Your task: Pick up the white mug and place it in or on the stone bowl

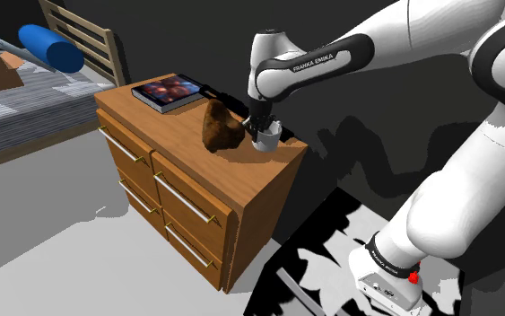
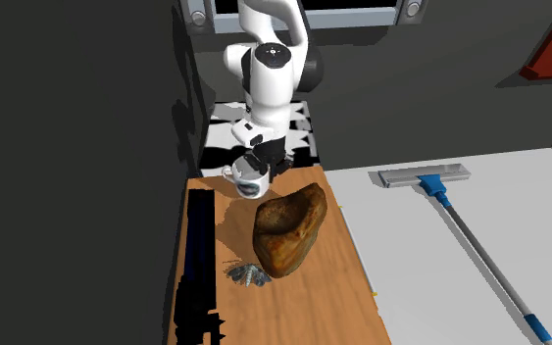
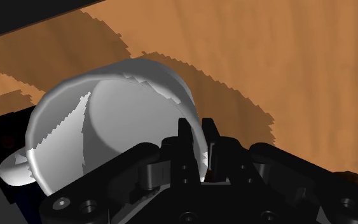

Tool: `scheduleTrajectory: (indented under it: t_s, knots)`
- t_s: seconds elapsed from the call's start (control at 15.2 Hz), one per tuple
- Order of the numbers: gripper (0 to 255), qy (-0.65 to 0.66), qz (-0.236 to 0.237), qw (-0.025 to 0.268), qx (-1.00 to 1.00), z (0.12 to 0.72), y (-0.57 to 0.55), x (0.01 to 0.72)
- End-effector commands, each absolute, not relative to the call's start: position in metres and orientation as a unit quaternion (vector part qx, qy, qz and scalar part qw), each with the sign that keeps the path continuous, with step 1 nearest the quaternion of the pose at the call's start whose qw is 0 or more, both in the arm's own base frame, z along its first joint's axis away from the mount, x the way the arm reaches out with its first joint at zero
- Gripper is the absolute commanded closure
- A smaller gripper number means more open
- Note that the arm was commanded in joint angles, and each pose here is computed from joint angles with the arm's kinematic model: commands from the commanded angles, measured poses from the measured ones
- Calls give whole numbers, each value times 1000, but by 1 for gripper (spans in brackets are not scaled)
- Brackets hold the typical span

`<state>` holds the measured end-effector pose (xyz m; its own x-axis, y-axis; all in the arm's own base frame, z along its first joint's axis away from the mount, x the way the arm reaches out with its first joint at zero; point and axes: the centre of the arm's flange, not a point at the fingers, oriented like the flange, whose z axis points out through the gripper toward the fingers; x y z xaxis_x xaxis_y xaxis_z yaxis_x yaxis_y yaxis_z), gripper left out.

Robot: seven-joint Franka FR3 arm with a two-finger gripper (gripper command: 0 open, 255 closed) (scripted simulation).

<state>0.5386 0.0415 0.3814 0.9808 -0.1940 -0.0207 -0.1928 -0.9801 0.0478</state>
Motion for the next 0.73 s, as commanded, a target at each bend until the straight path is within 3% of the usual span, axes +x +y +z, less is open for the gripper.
scheduleTrajectory:
  t_s: [0.0,0.66]
  knots:
    - [255,-97,-13,23,995,394,41,538]
    - [255,-97,-13,23,995,447,41,538]
